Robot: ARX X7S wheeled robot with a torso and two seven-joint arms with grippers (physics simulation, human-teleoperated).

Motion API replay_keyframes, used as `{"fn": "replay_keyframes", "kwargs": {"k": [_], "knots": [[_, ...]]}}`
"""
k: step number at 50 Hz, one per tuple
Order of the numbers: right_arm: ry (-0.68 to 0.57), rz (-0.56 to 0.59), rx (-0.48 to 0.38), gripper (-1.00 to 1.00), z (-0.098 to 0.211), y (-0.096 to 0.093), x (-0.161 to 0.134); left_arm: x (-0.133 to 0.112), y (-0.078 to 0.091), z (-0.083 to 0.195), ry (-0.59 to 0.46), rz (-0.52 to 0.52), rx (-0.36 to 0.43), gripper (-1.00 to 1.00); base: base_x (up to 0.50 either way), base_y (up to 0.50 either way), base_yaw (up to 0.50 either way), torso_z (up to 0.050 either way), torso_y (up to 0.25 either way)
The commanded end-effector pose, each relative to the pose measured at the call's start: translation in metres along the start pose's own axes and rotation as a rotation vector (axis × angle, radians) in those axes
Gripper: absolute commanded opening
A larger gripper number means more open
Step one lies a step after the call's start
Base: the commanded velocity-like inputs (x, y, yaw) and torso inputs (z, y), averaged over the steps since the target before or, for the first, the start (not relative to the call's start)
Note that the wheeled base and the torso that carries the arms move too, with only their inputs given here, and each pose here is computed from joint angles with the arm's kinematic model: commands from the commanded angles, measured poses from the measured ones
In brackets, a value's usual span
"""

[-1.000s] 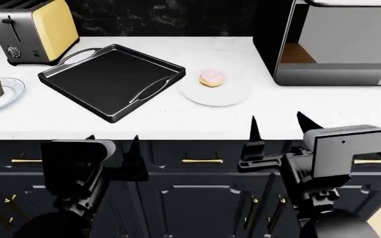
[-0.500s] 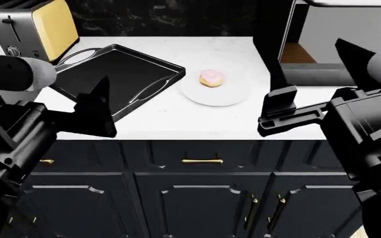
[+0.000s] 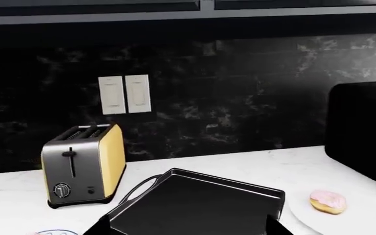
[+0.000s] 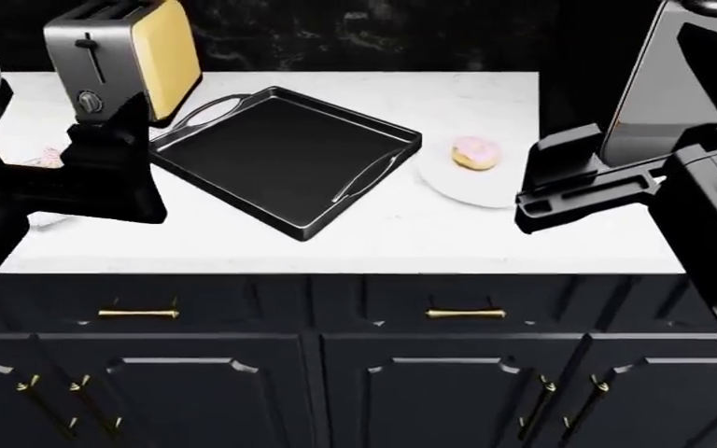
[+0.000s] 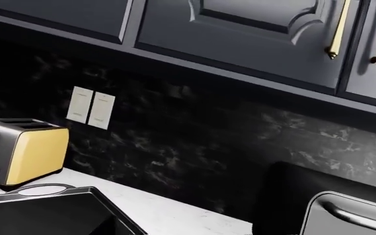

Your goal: Move the dessert items from the plate to the tray.

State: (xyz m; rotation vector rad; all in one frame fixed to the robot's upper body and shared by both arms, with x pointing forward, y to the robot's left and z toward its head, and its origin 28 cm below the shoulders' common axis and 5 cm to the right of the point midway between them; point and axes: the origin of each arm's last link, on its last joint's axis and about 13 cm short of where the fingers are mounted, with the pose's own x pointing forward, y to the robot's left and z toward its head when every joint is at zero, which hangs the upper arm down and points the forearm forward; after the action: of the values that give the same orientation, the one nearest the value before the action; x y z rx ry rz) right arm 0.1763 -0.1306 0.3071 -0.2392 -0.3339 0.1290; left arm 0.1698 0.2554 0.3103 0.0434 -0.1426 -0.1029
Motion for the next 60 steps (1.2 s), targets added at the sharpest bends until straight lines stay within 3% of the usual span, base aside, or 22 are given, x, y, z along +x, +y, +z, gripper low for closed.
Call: {"fn": "replay_keyframes", "kwargs": {"k": [1,27,60], "knots": [[0.0,0.002,0.016,1.0,0.003,-0.003,0.001,-0.001,0.002,0.006,0.003,0.019,0.005,1.0,0.11,0.5,0.0,0.0,0.0],[-0.011,0.0,0.048,1.0,0.008,-0.007,0.002,0.0,0.005,0.011,0.013,0.024,-0.033,1.0,0.16,0.43,0.0,0.0,0.0],[-0.007,-0.038,0.042,1.0,0.011,-0.014,0.0,0.001,0.003,0.018,0.01,-0.001,-0.042,1.0,0.41,0.01,0.0,0.0,0.0]]}}
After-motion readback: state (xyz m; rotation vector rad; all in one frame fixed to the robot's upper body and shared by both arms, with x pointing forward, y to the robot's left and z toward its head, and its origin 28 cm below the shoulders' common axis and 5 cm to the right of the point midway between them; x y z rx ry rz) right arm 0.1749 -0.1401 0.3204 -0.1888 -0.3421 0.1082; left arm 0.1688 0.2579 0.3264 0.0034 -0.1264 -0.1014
